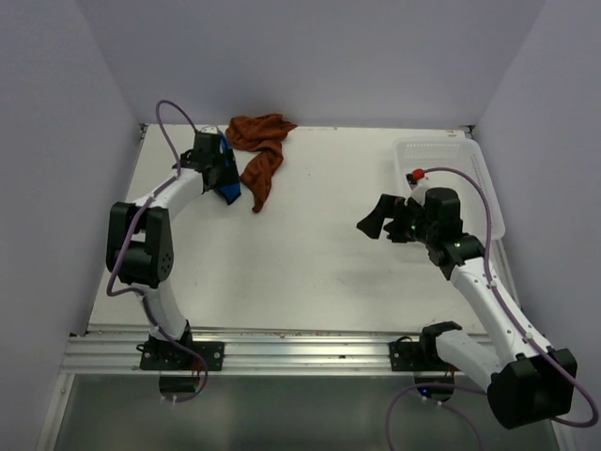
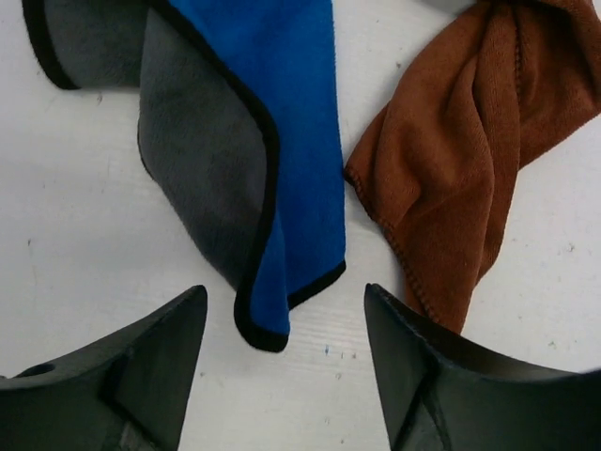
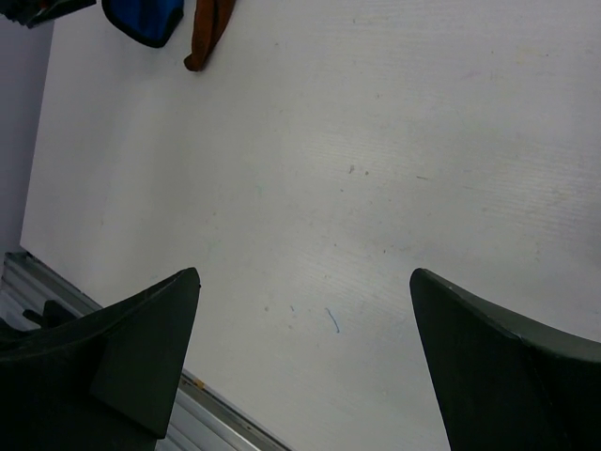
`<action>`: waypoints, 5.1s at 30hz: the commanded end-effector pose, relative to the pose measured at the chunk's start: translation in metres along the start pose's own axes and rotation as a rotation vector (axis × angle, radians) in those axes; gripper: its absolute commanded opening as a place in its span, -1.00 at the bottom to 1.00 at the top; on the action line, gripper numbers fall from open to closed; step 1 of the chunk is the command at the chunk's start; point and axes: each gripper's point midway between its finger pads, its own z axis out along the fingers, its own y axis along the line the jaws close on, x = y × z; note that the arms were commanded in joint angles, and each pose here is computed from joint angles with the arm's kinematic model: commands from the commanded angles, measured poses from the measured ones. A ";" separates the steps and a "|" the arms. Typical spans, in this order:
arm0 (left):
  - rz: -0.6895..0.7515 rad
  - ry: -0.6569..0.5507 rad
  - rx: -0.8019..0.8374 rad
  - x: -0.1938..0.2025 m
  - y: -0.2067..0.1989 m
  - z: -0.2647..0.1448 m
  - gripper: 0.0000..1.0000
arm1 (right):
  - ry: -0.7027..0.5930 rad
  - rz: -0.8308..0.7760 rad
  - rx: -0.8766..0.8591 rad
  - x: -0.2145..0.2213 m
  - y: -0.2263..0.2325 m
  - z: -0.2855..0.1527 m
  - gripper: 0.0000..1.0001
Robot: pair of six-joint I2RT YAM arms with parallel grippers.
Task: Roll the towels
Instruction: Grab a towel with the left arm, then move the towel to the center of the board, then flatten the towel
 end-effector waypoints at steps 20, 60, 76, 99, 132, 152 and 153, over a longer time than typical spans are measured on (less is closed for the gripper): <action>-0.057 -0.110 -0.030 -0.043 0.019 -0.020 -1.00 | 0.078 0.026 -0.074 0.014 0.016 0.002 0.96; -0.035 -0.310 0.709 0.053 -0.203 -0.207 -1.00 | -0.043 0.224 0.067 -0.013 0.022 -0.037 0.89; 0.084 -0.279 0.645 0.053 -0.208 -0.196 0.76 | 0.009 0.271 0.119 -0.013 0.005 0.012 0.57; -0.047 0.018 0.256 0.108 -0.056 -0.039 0.51 | 0.299 0.083 0.169 0.021 0.036 0.117 0.18; 0.190 0.125 0.058 0.156 -0.041 -0.008 -0.21 | 0.359 0.012 0.210 0.037 0.019 0.115 0.26; 0.026 -0.234 0.259 0.057 -0.076 -0.118 -1.00 | 0.319 0.068 0.157 0.015 0.041 0.131 0.25; 0.023 -0.256 0.274 0.050 -0.079 -0.128 -1.00 | 0.320 0.070 0.145 0.015 0.043 0.131 0.25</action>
